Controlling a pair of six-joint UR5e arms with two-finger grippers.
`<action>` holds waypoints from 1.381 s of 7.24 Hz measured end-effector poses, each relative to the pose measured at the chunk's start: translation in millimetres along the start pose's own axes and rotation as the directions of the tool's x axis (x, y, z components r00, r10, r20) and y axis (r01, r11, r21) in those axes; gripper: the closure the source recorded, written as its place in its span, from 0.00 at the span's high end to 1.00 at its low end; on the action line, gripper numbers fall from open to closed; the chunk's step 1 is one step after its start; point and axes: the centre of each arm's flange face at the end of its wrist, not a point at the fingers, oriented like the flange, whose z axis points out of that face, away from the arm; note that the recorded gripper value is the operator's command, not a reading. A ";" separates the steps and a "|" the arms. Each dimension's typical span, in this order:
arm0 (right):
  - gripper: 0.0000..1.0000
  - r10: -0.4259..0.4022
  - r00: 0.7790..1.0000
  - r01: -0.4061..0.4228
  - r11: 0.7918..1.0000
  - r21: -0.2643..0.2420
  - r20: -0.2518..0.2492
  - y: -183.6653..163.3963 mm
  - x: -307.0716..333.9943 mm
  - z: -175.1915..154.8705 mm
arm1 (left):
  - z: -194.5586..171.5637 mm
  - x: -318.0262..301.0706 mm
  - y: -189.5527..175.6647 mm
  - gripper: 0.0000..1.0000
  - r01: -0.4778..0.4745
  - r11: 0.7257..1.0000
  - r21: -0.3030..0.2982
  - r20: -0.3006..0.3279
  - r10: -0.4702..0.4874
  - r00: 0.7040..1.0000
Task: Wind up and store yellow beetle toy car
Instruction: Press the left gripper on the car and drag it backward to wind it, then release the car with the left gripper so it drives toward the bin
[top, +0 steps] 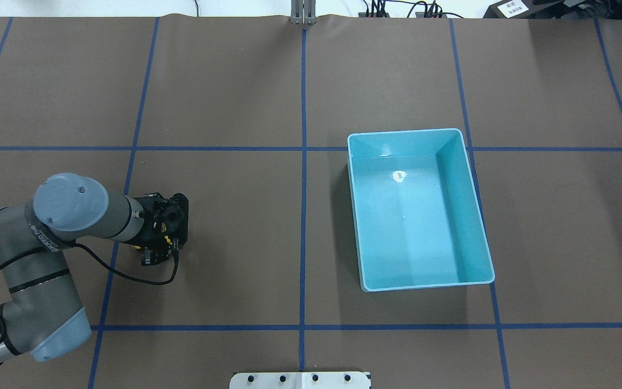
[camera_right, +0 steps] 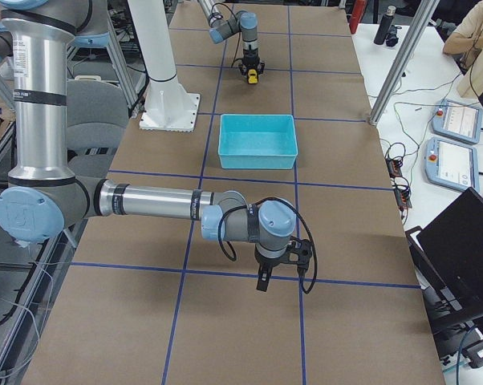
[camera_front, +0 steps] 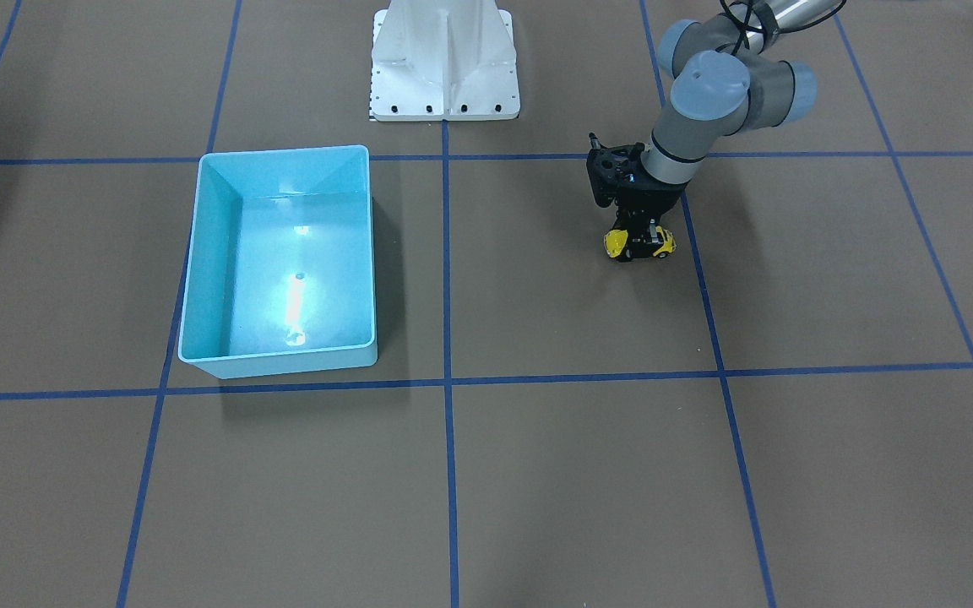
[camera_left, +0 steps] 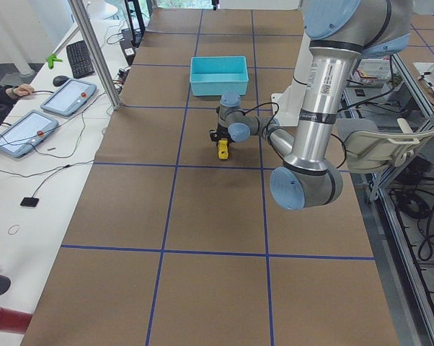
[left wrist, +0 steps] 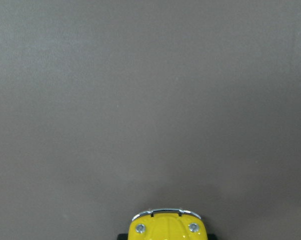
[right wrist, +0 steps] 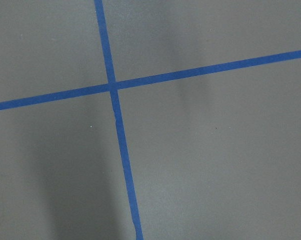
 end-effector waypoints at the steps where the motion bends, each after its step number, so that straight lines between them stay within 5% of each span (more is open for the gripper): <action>1: 1.00 0.000 1.000 0.000 1.000 0.000 0.000 0.0 0.0 0.0 | -1.2 1.6 10.6 0.25 -0.001 1.000 0.006 0.000 0.001 1.000; 9: 1.00 -0.002 1.000 0.002 1.000 -0.004 0.029 -0.2 -4.0 -1.1 | -10.9 14.1 82.3 0.30 0.010 1.000 0.021 -0.022 -0.010 1.000; 10: 1.00 -0.003 0.999 0.003 1.000 -0.004 0.032 -0.5 -4.6 -1.4 | -13.1 13.9 94.8 0.49 0.016 1.000 0.025 -0.024 -0.015 1.000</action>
